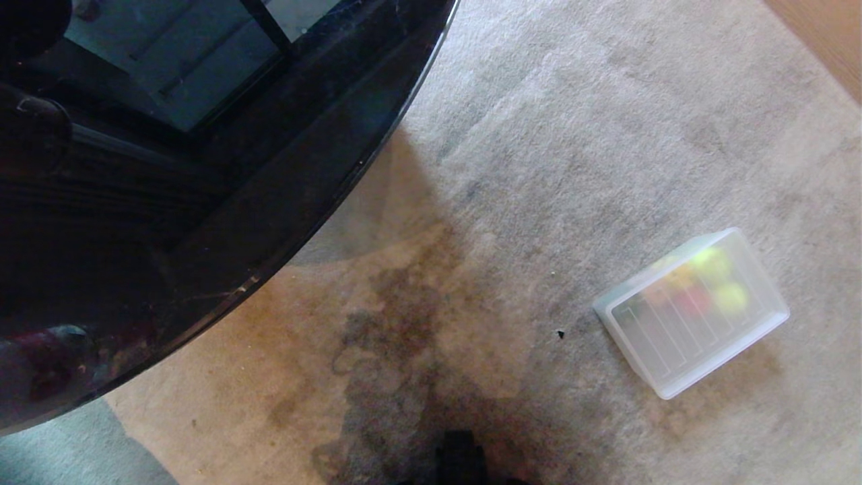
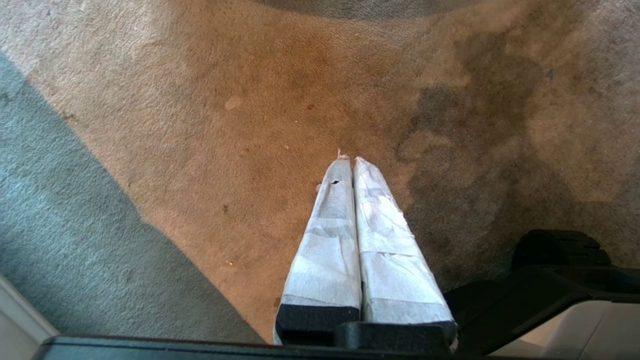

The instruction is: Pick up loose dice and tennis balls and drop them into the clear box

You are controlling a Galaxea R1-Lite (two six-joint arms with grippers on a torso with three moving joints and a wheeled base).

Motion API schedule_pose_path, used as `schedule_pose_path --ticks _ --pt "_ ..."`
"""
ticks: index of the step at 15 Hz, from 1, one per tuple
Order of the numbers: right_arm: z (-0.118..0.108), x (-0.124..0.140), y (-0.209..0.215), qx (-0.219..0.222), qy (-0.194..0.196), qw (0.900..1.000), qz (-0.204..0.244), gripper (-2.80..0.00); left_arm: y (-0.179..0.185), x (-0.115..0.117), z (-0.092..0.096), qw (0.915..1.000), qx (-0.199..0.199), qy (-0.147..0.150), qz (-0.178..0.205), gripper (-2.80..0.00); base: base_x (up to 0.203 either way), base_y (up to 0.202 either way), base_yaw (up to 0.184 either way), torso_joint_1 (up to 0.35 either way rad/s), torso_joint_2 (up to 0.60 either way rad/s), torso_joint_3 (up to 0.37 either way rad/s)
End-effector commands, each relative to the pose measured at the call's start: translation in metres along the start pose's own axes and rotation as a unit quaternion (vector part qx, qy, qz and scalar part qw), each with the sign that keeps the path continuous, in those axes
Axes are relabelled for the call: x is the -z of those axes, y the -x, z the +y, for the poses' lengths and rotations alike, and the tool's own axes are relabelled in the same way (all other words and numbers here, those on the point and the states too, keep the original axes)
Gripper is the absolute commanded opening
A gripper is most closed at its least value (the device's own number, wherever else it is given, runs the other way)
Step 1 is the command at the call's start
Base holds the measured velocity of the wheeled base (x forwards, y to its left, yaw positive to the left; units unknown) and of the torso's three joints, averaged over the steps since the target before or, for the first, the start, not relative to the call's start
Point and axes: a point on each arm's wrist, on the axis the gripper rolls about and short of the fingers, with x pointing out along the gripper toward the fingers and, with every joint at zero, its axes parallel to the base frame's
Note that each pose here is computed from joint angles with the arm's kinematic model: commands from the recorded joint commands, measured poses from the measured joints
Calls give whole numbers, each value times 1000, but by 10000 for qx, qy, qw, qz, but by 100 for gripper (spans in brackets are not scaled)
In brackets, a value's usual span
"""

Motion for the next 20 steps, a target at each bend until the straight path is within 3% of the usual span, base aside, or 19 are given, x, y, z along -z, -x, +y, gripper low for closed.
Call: schedule_pose_path --ticks 1,4,20 --pt "1 4 8 -51 72 9989 -460 -280 0 0 0 10000 -1 2 -2 -280 0 0 0 0 0 0" --pt "-1 10 10 482 20 9949 -889 -280 0 0 0 10000 -1 2 -2 -280 0 0 0 0 0 0" --pt "-1 15 7 387 -32 9955 -868 -280 0 0 0 10000 -1 2 -2 -280 0 0 0 0 0 0"
